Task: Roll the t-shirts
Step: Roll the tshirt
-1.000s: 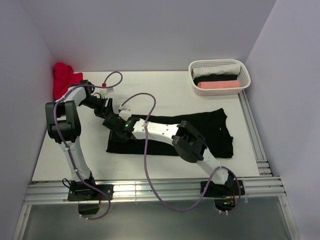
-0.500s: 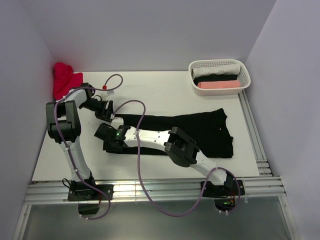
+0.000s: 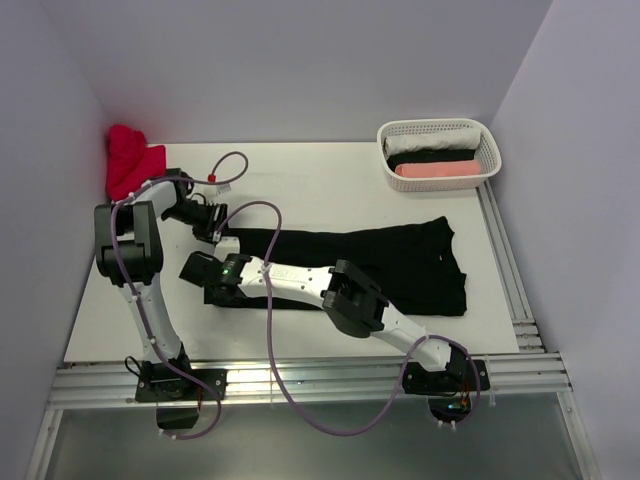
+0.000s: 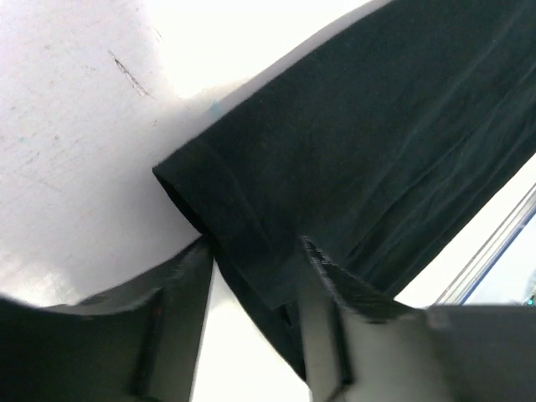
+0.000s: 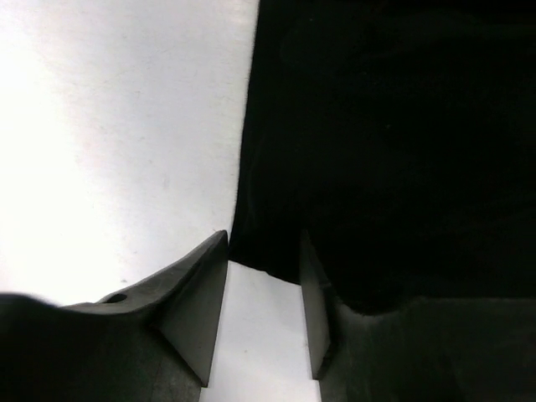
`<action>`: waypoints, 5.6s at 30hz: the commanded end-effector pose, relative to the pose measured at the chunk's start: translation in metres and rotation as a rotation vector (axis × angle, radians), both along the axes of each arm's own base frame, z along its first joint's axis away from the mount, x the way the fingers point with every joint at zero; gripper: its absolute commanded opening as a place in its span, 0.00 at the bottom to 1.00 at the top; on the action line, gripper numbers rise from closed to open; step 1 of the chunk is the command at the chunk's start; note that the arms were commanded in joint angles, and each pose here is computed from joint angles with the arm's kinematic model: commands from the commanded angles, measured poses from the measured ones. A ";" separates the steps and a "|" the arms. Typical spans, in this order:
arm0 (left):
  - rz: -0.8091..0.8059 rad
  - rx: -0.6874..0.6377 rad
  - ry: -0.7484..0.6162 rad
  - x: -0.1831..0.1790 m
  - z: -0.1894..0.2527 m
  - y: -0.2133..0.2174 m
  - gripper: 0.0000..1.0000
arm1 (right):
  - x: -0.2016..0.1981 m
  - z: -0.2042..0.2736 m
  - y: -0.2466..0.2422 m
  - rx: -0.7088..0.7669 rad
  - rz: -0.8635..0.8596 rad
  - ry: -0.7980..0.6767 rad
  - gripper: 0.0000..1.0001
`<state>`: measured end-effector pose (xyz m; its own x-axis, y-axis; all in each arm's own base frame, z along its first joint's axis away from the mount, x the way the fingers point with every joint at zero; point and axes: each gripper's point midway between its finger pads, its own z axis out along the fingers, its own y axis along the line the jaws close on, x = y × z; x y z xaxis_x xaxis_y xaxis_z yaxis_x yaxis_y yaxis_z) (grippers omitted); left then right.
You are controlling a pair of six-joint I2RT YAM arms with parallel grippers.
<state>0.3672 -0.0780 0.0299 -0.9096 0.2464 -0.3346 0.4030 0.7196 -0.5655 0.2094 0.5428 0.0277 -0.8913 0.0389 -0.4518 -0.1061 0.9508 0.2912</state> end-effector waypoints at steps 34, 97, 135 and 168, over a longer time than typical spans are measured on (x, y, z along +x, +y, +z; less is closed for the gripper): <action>0.181 0.430 -0.165 0.016 0.021 0.036 0.01 | -0.024 0.064 0.020 0.375 0.128 0.027 0.00; 0.207 0.025 0.141 -0.015 0.002 0.028 0.68 | -0.005 0.044 -0.050 0.493 -0.110 0.035 0.00; 0.105 0.407 -0.119 0.017 0.061 -0.012 0.02 | -0.022 0.052 -0.059 0.551 -0.136 -0.001 0.00; 0.173 0.102 0.145 -0.049 0.029 0.028 0.85 | -0.013 0.051 -0.022 0.516 -0.069 -0.003 0.00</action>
<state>0.3232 -0.0339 0.0598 -0.9694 0.1531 -0.1920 0.2251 0.8663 -0.4460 0.1911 0.5101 0.0677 -0.8876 0.3133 -0.3376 -0.0256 0.6982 0.7154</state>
